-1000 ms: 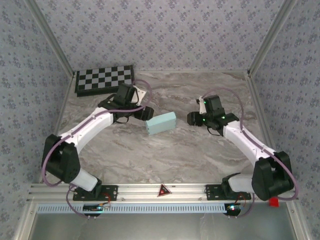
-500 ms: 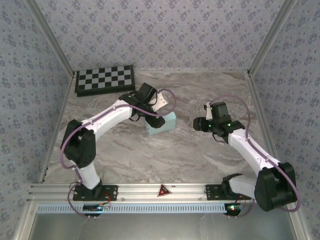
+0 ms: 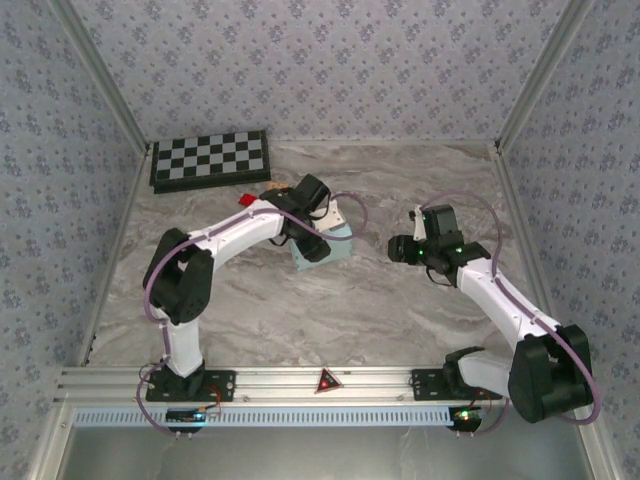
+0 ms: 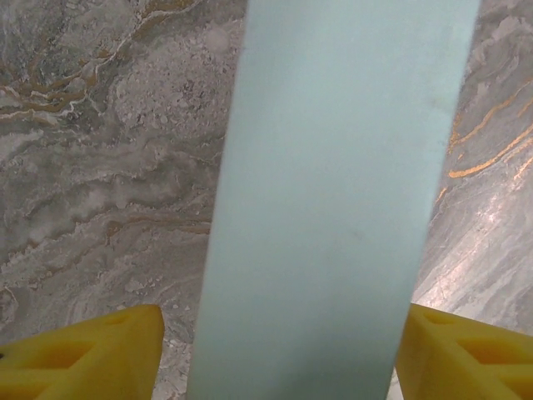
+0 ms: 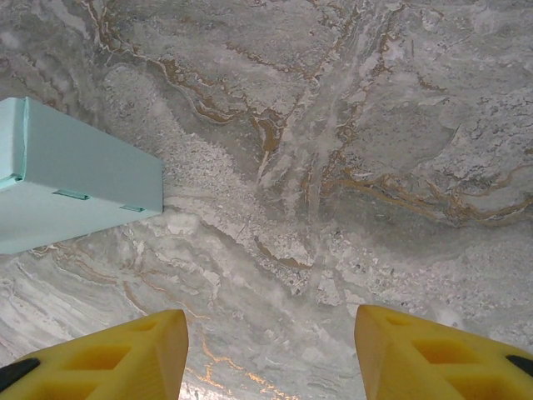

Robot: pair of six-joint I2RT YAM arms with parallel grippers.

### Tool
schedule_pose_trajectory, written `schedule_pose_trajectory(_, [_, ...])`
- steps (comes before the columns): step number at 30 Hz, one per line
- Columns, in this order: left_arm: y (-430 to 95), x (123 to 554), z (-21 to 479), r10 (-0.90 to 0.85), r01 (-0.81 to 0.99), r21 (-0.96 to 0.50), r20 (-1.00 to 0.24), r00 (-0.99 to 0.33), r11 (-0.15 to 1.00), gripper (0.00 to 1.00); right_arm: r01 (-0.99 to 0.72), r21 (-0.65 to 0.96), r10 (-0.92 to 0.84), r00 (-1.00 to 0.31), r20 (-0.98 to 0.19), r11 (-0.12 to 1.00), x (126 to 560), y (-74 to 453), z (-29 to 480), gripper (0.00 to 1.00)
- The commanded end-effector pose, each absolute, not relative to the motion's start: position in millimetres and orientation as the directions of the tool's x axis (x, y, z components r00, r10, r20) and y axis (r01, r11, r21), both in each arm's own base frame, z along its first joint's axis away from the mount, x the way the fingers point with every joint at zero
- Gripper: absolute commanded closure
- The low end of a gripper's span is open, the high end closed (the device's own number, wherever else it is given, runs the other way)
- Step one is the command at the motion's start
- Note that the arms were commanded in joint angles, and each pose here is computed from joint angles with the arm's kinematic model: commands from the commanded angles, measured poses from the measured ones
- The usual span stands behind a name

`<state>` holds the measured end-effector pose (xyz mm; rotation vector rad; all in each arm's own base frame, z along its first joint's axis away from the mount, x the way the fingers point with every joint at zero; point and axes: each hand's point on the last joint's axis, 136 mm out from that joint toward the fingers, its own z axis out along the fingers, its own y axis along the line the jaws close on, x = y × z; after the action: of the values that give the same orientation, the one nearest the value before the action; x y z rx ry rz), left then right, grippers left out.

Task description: Fold the paper box

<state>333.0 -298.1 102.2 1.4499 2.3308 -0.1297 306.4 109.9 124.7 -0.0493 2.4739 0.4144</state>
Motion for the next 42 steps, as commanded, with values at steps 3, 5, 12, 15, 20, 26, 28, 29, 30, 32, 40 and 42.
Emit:
schedule_pose_trajectory(3, [-297,338,103,0.867,0.877,0.197,-0.352,-0.353,0.437,0.41,-0.105,0.289,0.089,-0.804,-0.588,0.952,305,105,126,0.43])
schedule_pose_trajectory(5, [-299,341,107,0.863,0.872,0.217,-0.373,-0.341,0.438,0.47,-0.102,0.289,0.091,-0.807,-0.584,0.952,304,104,124,0.43])
schedule_pose_trajectory(12, [-299,346,115,0.870,0.849,0.299,-0.382,-0.312,0.435,0.55,-0.103,0.291,0.092,-0.806,-0.585,0.951,305,104,125,0.43])
schedule_pose_trajectory(15, [-301,349,121,0.878,0.822,0.378,-0.390,-0.277,0.427,0.55,-0.101,0.290,0.092,-0.807,-0.583,0.952,304,103,125,0.43])
schedule_pose_trajectory(20, [-303,357,125,0.902,0.732,0.547,-0.370,-0.222,0.405,0.53,-0.098,0.290,0.094,-0.807,-0.583,0.952,304,103,124,0.43])
schedule_pose_trajectory(26, [-302,372,121,0.933,0.575,0.735,-0.298,-0.203,0.360,0.52,-0.093,0.293,0.100,-0.808,-0.581,0.952,304,102,122,0.43])
schedule_pose_trajectory(28, [-302,377,118,0.937,0.531,0.772,-0.284,-0.202,0.348,0.52,-0.093,0.293,0.100,-0.809,-0.579,0.952,304,102,121,0.43])
schedule_pose_trajectory(29, [-302,379,116,0.941,0.509,0.791,-0.273,-0.203,0.339,0.52,-0.091,0.293,0.101,-0.810,-0.577,0.952,303,101,120,0.43])
schedule_pose_trajectory(30, [-303,380,115,0.943,0.490,0.807,-0.266,-0.198,0.330,0.52,-0.090,0.293,0.101,-0.810,-0.578,0.952,303,101,120,0.43])
schedule_pose_trajectory(32, [-305,383,114,0.945,0.452,0.831,-0.263,-0.193,0.324,0.52,-0.090,0.294,0.101,-0.811,-0.577,0.952,303,101,119,0.43])
schedule_pose_trajectory(40, [-312,377,99,0.954,0.417,0.859,-0.248,-0.170,0.298,0.49,-0.081,0.294,0.107,-0.816,-0.569,0.952,300,99,115,0.43])
schedule_pose_trajectory(42, [-312,376,94,0.951,0.425,0.852,-0.253,-0.176,0.305,0.47,-0.081,0.296,0.108,-0.815,-0.570,0.952,300,99,115,0.43])
